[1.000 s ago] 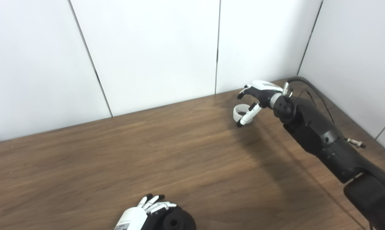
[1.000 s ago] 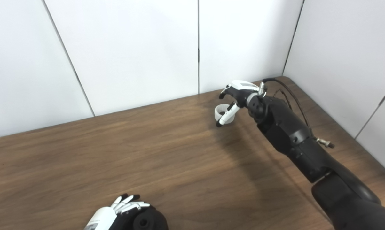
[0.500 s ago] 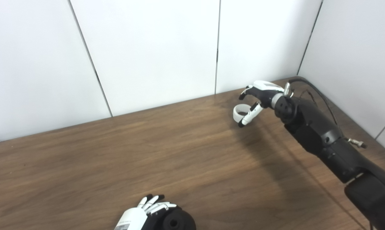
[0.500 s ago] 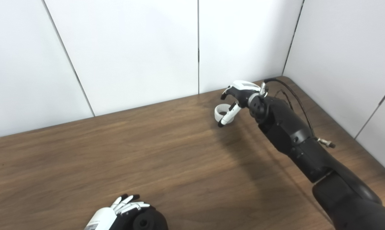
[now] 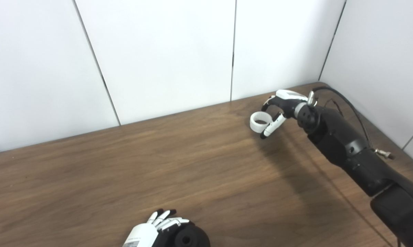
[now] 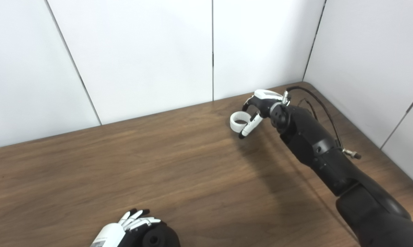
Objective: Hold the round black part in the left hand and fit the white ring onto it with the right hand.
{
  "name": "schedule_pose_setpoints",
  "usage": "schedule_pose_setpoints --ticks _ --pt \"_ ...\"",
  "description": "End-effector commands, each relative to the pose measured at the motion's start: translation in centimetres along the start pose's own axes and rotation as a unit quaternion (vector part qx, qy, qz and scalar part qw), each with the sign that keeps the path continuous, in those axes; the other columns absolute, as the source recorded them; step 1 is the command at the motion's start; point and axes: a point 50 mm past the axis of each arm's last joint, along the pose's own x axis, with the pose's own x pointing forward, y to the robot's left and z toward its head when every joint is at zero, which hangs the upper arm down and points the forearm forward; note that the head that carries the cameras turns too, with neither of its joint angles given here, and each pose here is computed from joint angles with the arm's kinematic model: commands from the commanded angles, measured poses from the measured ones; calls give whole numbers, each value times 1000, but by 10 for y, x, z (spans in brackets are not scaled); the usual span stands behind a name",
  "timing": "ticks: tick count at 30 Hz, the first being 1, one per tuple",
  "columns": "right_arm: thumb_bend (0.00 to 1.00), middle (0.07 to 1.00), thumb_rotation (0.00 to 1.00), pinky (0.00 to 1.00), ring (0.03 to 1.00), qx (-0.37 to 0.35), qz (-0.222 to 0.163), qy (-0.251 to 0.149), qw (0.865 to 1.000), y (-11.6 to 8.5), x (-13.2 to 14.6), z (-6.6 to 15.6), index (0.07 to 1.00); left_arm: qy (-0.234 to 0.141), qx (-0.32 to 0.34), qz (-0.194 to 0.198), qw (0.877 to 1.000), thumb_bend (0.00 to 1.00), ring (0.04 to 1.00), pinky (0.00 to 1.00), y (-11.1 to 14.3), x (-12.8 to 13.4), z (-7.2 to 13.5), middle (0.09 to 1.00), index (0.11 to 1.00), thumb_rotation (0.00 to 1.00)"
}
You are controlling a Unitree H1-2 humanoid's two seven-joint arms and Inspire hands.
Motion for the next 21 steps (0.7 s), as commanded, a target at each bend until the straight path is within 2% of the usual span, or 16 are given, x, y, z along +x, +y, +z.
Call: schedule_pose_setpoints --ticks 1,21 --pt "998 977 322 1000 1000 -9 -47 -14 999 -32 -2 5 798 4 10 -10 1000 523 936 1000 1 -5 -1 809 481 50" --pt "980 969 323 1000 1000 -2 -48 -24 999 -28 1 16 783 4 13 -10 1000 524 941 1000 2 -4 1 812 481 51"
